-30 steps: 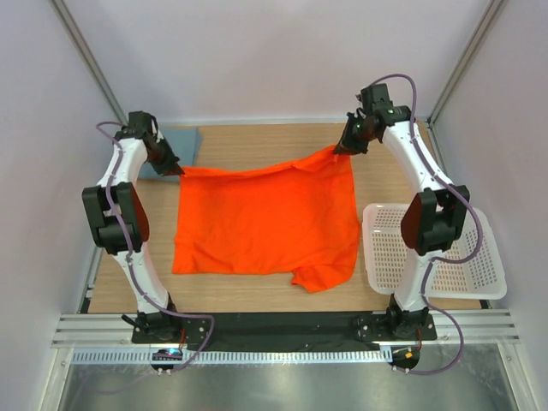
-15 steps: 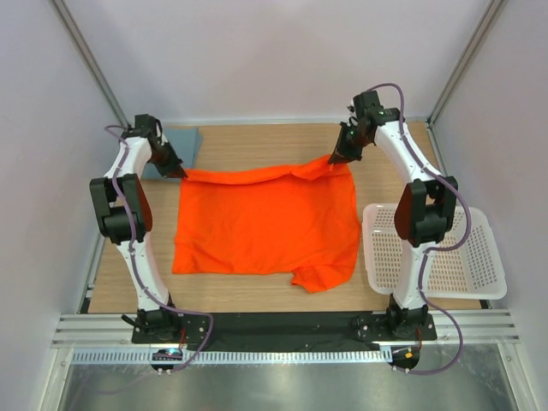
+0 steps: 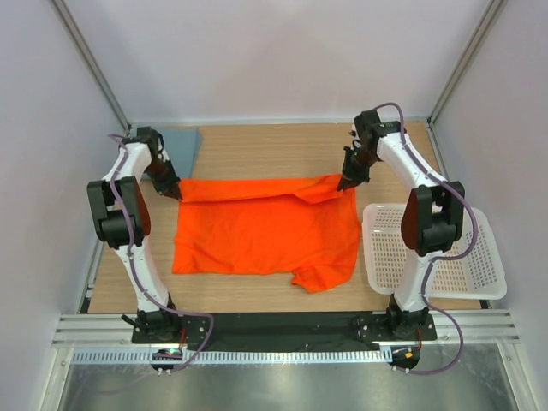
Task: Fold and stack the t-shirts
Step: Fold the tshirt
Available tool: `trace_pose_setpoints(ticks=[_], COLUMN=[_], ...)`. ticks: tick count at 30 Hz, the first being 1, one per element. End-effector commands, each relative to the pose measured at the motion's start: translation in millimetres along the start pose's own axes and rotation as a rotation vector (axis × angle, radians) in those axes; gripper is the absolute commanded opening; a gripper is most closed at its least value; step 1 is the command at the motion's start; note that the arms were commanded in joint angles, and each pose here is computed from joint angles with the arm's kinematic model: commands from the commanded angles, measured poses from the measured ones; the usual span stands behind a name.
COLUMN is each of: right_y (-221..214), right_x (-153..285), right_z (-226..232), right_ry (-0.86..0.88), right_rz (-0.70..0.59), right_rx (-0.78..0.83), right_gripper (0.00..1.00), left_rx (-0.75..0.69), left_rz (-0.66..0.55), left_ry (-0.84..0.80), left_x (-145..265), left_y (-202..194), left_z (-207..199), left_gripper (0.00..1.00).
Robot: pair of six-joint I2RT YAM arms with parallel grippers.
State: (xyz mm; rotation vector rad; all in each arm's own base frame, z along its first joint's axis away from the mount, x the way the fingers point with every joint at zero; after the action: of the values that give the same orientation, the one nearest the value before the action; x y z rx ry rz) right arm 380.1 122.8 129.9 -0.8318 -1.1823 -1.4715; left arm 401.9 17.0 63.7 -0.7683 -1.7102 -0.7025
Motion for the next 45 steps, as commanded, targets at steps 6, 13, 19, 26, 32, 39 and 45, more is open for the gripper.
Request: trace_pose_setpoints(ticks=[6,13,19,26,32,39,45], right_y=[-15,-31,-41,-47,-52,-59,-77], right_x=[25,6,0,-7,-18,-29,-39], right_z=[-7,-13,-18,-21,-26,-33,-31], right_ry=[-0.043,-0.045,-0.061,-0.068,-0.082,-0.109,-0.108], right_rz=[-0.023,0.034,0.065,0.084,0.103,0.14,0.217], right_rx=[0.029,0.004,-0.007,-0.011,-0.013,-0.023,-0.011], right_gripper=[0.01,0.01,0.01,0.01,0.02,0.02,0.13], left_rx=[-0.03,-0.01,-0.011,-0.014,-0.009,-0.005,-0.013], left_rz=[-0.018,0.044,0.058,0.055,0.071,0.082,0.064], left_ry=[-0.002,0.004,0.023,0.032,0.031,0.035,0.028], left_x=[22,-3,-9,-12,-19,-22,-12], left_y=[-11,-30,-35,-35,-36,-40,-40], left_z=[8,19,26,27,28,31,29], left_gripper=[0.08,0.03,0.03,0.04,0.05,0.13,0.28])
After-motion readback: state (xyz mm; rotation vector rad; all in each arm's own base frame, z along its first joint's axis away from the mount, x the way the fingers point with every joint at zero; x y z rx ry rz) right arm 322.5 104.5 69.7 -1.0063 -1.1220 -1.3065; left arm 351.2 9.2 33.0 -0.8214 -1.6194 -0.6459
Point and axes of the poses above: each gripper's point midway between its finger pads, its own x axis back along the fingers, its own z axis along the line the jaws close on, y = z × x, the point moved 1 cm from there along x, back along the fingers, and after that the axes turned 13 degrees about x, right-handed, at the moved point
